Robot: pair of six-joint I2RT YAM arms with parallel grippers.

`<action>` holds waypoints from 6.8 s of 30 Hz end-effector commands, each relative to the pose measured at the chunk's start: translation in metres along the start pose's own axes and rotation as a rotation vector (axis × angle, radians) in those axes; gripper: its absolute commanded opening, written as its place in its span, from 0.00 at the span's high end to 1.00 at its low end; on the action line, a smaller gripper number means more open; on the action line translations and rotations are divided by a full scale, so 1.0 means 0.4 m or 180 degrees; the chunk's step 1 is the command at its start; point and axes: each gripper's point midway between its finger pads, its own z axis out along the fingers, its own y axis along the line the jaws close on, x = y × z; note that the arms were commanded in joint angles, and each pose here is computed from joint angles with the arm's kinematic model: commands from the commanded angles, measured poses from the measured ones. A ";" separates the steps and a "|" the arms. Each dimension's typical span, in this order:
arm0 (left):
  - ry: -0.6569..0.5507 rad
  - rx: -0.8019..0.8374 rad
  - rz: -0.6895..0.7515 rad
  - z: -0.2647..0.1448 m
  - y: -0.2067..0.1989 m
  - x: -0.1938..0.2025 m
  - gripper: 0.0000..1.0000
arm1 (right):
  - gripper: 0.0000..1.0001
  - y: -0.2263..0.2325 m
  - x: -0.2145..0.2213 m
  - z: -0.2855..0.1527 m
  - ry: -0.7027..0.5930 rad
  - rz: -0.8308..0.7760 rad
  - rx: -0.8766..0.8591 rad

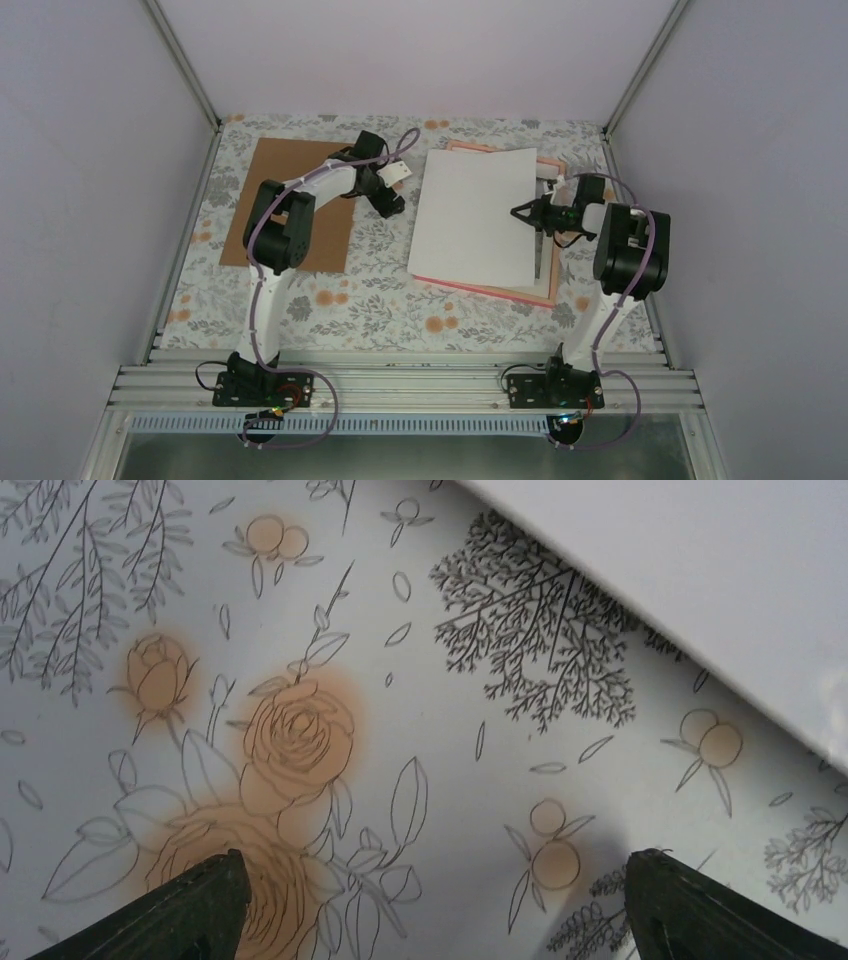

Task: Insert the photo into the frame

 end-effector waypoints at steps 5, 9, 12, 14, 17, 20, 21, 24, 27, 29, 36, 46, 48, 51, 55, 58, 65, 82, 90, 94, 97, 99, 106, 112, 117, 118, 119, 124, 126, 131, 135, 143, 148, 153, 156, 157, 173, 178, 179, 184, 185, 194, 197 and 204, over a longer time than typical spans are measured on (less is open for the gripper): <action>-0.0085 -0.0160 -0.0089 -0.059 0.026 -0.014 0.04 | 0.96 -0.021 -0.043 -0.064 -0.0222 -0.0071 0.0114; -0.0090 -0.0146 -0.0107 -0.058 0.024 -0.013 0.04 | 0.96 -0.028 -0.055 -0.083 -0.0279 -0.0084 0.0156; -0.0081 -0.0139 -0.0116 -0.056 0.024 -0.010 0.04 | 0.96 -0.032 -0.062 -0.089 -0.0267 -0.0119 0.0201; -0.0087 -0.0136 -0.0115 -0.055 0.024 -0.013 0.04 | 0.96 -0.035 -0.066 -0.094 -0.0271 -0.0134 0.0245; -0.0087 -0.0135 -0.0114 -0.054 0.024 -0.012 0.03 | 0.96 -0.037 -0.069 -0.101 -0.0281 -0.0167 0.0303; -0.0086 -0.0134 -0.0122 -0.053 0.023 -0.012 0.03 | 0.96 -0.037 -0.074 -0.112 -0.0316 -0.0189 0.0363; -0.0083 -0.0129 -0.0126 -0.051 0.023 -0.010 0.03 | 0.96 -0.036 -0.075 -0.117 -0.0337 -0.0195 0.0383; -0.0086 -0.0134 -0.0124 -0.051 0.024 -0.011 0.03 | 0.96 -0.034 -0.076 -0.123 -0.0370 -0.0216 0.0407; -0.0082 -0.0127 -0.0126 -0.049 0.024 -0.011 0.03 | 0.96 -0.038 -0.070 -0.121 -0.0357 -0.0171 0.0406; -0.0078 -0.0130 -0.0129 -0.048 0.025 -0.010 0.03 | 0.96 -0.036 -0.070 -0.123 -0.0365 -0.0185 0.0414; -0.0068 -0.0125 -0.0140 -0.044 0.024 -0.007 0.03 | 0.96 -0.031 -0.055 -0.129 -0.0400 -0.0120 0.0435; -0.0064 -0.0108 -0.0148 -0.043 0.020 -0.003 0.03 | 0.96 -0.025 -0.043 -0.115 -0.0366 -0.0164 0.0474; -0.0073 -0.0105 -0.0150 -0.044 0.020 -0.005 0.03 | 0.91 -0.032 -0.040 -0.103 -0.0302 -0.0157 0.0533; -0.0080 -0.0103 -0.0154 -0.045 0.020 -0.007 0.03 | 0.75 -0.036 -0.037 -0.095 -0.0242 -0.0165 0.0638; -0.0094 -0.0116 -0.0161 -0.047 0.020 -0.008 0.03 | 0.63 -0.016 -0.042 -0.102 -0.0263 -0.0271 0.0766; -0.0101 -0.0100 -0.0187 -0.046 0.017 -0.007 0.03 | 0.53 0.001 -0.046 -0.108 -0.0276 -0.0370 0.0851; -0.0126 -0.0125 -0.0185 -0.051 0.018 -0.008 0.03 | 0.36 -0.011 -0.039 -0.134 -0.0272 -0.0432 0.1227; -0.0290 -0.0415 -0.0127 -0.113 0.039 -0.030 0.00 | 0.00 -0.023 -0.040 -0.223 -0.0219 -0.0715 0.1951; -0.0572 -0.0775 -0.0061 -0.240 0.055 -0.058 0.00 | 0.00 0.067 -0.063 -0.227 -0.0101 -0.1303 0.1648; -0.0804 -0.0913 -0.0205 -0.352 0.081 -0.066 0.00 | 0.00 0.160 -0.095 -0.218 -0.0161 -0.1560 0.1267; -0.0802 -0.0766 -0.0432 -0.406 0.098 -0.027 0.00 | 0.00 0.247 -0.103 -0.194 -0.0166 -0.1577 0.0880; -0.0831 -0.0744 -0.0586 -0.451 0.117 0.012 0.00 | 0.00 0.300 -0.091 -0.154 -0.0079 -0.1589 0.0617; -0.0742 -0.0699 -0.1344 -0.548 0.190 0.226 0.00 | 0.00 0.454 0.033 0.045 0.0430 -0.1844 0.0013; -0.0666 -0.0802 -0.1937 -0.611 0.272 0.407 0.00 | 0.00 0.501 0.164 0.244 0.0942 -0.1989 -0.0122; -0.0519 -0.0913 -0.2294 -0.631 0.354 0.541 0.00 | 0.00 0.515 0.260 0.390 0.1271 -0.1939 -0.0178; -0.0505 -0.0928 -0.2354 -0.632 0.371 0.562 0.00 | 0.00 0.521 0.270 0.415 0.1301 -0.1956 -0.0187; -0.0499 -0.0928 -0.2403 -0.633 0.386 0.578 0.00 | 0.00 0.525 0.281 0.435 0.1326 -0.1944 -0.0201; -0.0525 -0.0772 -0.2653 -0.602 0.449 0.627 0.00 | 0.00 0.527 0.301 0.519 0.1425 -0.1679 -0.0269; -0.0561 -0.0679 -0.2715 -0.583 0.464 0.630 0.01 | 0.00 0.521 0.300 0.549 0.1438 -0.1570 -0.0267; -0.0502 -0.0605 -0.2834 -0.525 0.486 0.664 0.03 | 0.00 0.494 0.284 0.605 0.1364 -0.1171 -0.0108; -0.0428 -0.0567 -0.2858 -0.485 0.498 0.690 0.04 | 0.00 0.467 0.279 0.630 0.1297 -0.0911 0.0050; -0.0311 -0.0216 -0.2754 -0.402 0.423 0.684 0.09 | 0.00 0.387 0.300 0.661 0.1320 -0.0610 0.0292; -0.0211 0.0013 -0.2658 -0.353 0.328 0.663 0.11 | 0.00 0.355 0.303 0.679 0.1323 -0.0521 0.0373; -0.0175 0.0128 -0.2601 -0.326 0.253 0.640 0.12 | 0.00 0.311 0.319 0.686 0.1345 -0.0357 0.0520; -0.0170 0.0222 -0.2610 -0.315 0.213 0.630 0.13 | 0.00 0.282 0.333 0.688 0.1372 -0.0191 0.0605; -0.0168 0.0247 -0.2596 -0.314 0.200 0.625 0.13 | 0.00 0.275 0.341 0.689 0.1399 -0.0137 0.0603; -0.0158 0.0633 -0.2432 -0.272 0.060 0.580 0.14 | 0.05 0.615 0.340 0.576 0.1662 -0.0529 -0.0958; -0.0178 0.0676 -0.2432 -0.271 0.057 0.576 0.14 | 0.09 0.672 0.340 0.535 0.1654 -0.0660 -0.1204; -0.0190 0.0690 -0.2430 -0.271 0.056 0.573 0.14 | 0.09 0.679 0.341 0.527 0.1648 -0.0675 -0.1218; -0.0244 0.0792 -0.2360 -0.276 0.043 0.554 0.14 | 0.12 0.690 0.354 0.490 0.1637 -0.0739 -0.1235; -0.0254 0.0830 -0.2343 -0.276 0.036 0.549 0.14 | 0.12 0.689 0.356 0.483 0.1634 -0.0742 -0.1222; -0.0361 0.1140 -0.2146 -0.288 -0.043 0.484 0.15 | 0.13 0.619 0.356 0.387 0.1605 -0.0709 -0.0975; -0.0368 0.1246 -0.2126 -0.286 -0.072 0.465 0.15 | 0.12 0.575 0.338 0.353 0.1565 -0.0659 -0.0843; -0.0312 0.1317 -0.2142 -0.276 -0.100 0.466 0.15 | 0.12 0.443 0.295 0.309 0.1395 -0.0566 -0.0473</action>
